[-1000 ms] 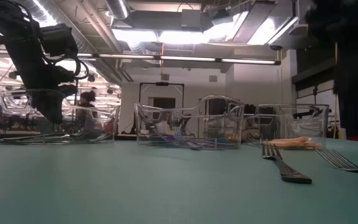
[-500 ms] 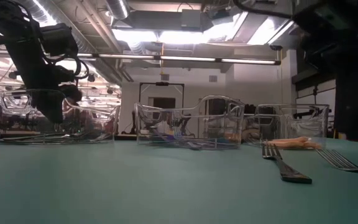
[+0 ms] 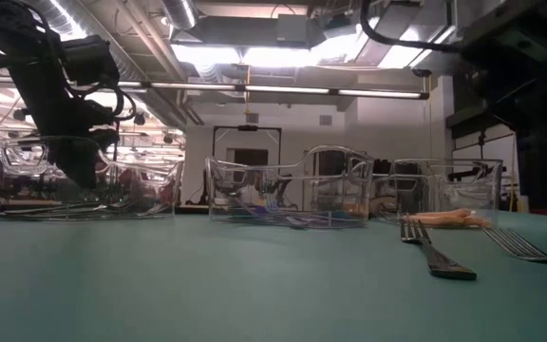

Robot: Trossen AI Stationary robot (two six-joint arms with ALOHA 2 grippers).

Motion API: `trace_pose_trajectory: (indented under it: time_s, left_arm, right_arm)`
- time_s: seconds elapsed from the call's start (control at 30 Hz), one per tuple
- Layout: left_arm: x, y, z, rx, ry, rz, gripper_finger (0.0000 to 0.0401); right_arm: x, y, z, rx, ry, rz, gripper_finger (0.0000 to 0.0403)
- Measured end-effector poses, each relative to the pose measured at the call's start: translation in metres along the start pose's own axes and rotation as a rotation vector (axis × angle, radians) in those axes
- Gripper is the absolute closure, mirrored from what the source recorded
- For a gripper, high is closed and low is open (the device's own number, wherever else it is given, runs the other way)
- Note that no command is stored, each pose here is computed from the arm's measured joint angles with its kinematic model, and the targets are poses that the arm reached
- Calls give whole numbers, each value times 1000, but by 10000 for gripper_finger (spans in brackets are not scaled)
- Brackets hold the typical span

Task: Sort silverware by color (type)
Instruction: Put the orange fork into the right transparent bin

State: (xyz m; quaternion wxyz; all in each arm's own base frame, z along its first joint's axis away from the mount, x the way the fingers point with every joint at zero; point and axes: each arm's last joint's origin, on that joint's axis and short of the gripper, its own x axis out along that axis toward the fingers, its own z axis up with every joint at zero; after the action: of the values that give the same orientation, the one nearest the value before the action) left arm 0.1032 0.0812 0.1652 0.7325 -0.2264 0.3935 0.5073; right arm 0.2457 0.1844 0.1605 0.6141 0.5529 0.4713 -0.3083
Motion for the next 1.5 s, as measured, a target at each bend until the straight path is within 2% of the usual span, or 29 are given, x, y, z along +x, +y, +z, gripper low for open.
trace_pose_trajectory:
  time_s: [0.17,0.37,0.7,1.5]
  left_arm:
    - [0,0,0,0,0,0,337]
    - [0,0,0,-1,0,0,337]
    - [0,0,0,-1,0,0,337]
    - [0,0,0,0,1,0,337]
  right_arm:
    - [0,-3,0,16,17,-38,340]
    - [0,-4,2,7,-29,-38,340]
    - [22,-4,-1,6,-24,-47,340]
    - [22,-5,-2,3,27,-86,342]
